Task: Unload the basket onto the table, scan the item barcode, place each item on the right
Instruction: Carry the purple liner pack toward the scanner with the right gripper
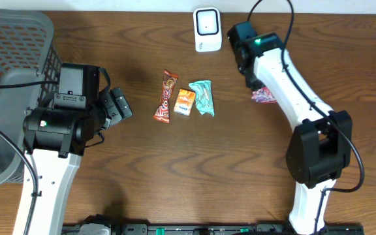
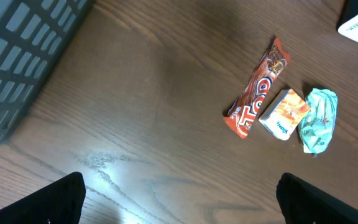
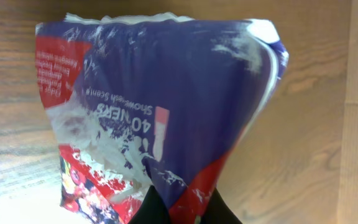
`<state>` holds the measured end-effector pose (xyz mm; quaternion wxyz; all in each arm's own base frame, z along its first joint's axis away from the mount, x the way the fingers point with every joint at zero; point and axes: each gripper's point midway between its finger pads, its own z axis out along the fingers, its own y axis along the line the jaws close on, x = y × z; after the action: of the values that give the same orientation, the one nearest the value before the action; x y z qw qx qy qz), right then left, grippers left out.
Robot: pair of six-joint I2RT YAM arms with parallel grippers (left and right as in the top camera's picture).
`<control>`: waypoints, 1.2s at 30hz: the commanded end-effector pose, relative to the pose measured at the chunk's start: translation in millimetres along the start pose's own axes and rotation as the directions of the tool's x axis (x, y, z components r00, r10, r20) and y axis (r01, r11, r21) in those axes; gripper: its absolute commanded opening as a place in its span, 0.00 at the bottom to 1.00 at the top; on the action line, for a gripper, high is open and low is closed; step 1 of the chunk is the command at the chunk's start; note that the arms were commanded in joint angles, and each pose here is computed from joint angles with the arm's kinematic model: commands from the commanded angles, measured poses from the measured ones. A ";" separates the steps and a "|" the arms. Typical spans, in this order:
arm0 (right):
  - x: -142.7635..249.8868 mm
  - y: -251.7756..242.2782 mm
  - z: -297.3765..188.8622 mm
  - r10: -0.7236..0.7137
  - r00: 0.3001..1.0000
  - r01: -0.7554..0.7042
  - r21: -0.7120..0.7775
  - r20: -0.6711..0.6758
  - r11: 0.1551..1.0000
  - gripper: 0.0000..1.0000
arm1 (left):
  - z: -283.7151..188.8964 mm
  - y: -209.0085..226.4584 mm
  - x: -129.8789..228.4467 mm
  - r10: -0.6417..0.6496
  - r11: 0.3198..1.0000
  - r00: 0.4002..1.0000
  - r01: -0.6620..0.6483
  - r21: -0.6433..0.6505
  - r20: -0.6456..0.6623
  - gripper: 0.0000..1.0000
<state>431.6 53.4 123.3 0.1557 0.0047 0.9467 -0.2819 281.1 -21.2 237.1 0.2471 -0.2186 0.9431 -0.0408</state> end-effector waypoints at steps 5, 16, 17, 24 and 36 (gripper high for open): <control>5.2 44.8 -17.4 -0.062 0.994 0.061 0.012 0.095 0.998 0.25 | -4.4 1.8 -4.5 -0.010 1.000 1.000 0.010 -0.004 0.022 0.98; 19.6 145.6 -58.2 -0.094 0.985 0.138 -0.332 0.145 0.933 0.59 | -4.4 1.8 -4.5 -0.010 1.000 1.000 0.010 -0.004 0.022 0.98; 19.4 152.0 -62.2 -0.090 0.985 0.138 -0.366 0.146 0.920 0.59 | -4.4 1.8 -4.5 -0.011 1.000 1.000 0.011 -0.004 0.022 0.98; 1.6 154.9 -92.1 -0.050 0.989 0.113 -0.495 0.138 0.862 0.61 | -4.4 1.7 -4.5 -0.011 1.000 1.000 0.011 -0.004 0.022 0.98; -29.5 107.3 -106.6 -0.025 0.992 0.087 -0.544 0.122 0.834 0.83 | -4.4 1.8 -4.5 -0.010 1.000 1.000 0.010 -0.004 0.022 0.98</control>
<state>433.7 215.1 155.6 0.1962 -0.0837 0.9770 -0.0041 281.0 -21.2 237.1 0.2469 -0.2186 0.9432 -0.0407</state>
